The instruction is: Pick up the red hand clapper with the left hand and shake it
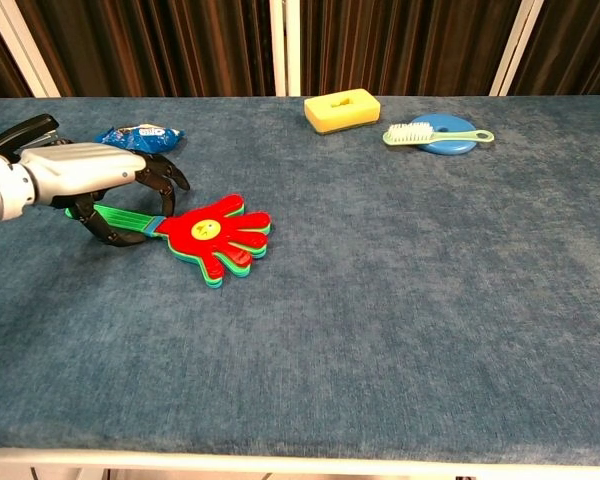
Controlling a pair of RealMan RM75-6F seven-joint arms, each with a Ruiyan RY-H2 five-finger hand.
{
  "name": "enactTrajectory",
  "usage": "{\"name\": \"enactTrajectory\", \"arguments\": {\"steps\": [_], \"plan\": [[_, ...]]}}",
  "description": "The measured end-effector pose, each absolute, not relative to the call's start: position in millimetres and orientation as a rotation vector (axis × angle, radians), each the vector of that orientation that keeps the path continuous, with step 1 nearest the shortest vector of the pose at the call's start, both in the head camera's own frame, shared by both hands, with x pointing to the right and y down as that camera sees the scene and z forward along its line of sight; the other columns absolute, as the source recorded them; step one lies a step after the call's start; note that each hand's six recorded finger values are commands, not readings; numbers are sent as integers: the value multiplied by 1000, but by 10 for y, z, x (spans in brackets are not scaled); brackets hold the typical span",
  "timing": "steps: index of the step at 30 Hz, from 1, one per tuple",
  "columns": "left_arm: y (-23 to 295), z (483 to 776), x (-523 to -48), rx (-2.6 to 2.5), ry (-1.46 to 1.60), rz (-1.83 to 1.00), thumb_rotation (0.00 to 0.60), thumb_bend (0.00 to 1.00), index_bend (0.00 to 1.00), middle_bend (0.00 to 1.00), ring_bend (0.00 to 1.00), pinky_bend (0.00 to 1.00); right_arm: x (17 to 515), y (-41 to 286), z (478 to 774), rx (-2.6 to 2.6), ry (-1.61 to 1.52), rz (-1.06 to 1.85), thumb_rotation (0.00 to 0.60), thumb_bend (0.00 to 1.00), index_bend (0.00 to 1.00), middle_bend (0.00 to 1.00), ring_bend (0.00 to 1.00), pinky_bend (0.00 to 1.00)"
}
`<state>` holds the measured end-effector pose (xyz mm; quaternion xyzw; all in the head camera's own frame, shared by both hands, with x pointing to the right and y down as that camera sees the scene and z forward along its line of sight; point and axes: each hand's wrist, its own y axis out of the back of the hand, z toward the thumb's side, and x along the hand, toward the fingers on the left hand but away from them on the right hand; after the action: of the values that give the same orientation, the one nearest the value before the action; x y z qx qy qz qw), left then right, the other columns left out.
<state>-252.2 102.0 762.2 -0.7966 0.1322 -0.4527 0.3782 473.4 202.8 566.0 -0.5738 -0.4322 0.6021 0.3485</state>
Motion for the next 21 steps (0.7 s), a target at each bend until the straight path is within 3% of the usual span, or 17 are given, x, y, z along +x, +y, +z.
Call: {"name": "enactTrajectory", "arguments": {"steps": [5, 9, 12, 21], "plan": [[1019, 7599, -2497, -2062, 377, -1155, 600, 317, 589, 196, 42, 127, 4741, 2033, 5675, -1492, -1118, 1568, 600, 205, 0, 0, 0, 0], [1001, 7541, -2480, -2100, 471, -1149, 600, 346, 652, 362, 193, 274, 4745, 2036, 5679, -1496, -1118, 1568, 600, 207, 0, 0, 0, 0], [985, 7494, -2484, -2125, 548, -1139, 600, 363, 660, 475, 317, 415, 4748, 2042, 5688, -1500, -1116, 1571, 600, 205, 0, 0, 0, 0], [965, 7420, -2600, -2214, 756, -1143, 600, 383, 654, 619, 517, 701, 4731, 2041, 5687, -1508, -1114, 1567, 600, 207, 0, 0, 0, 0]]}}
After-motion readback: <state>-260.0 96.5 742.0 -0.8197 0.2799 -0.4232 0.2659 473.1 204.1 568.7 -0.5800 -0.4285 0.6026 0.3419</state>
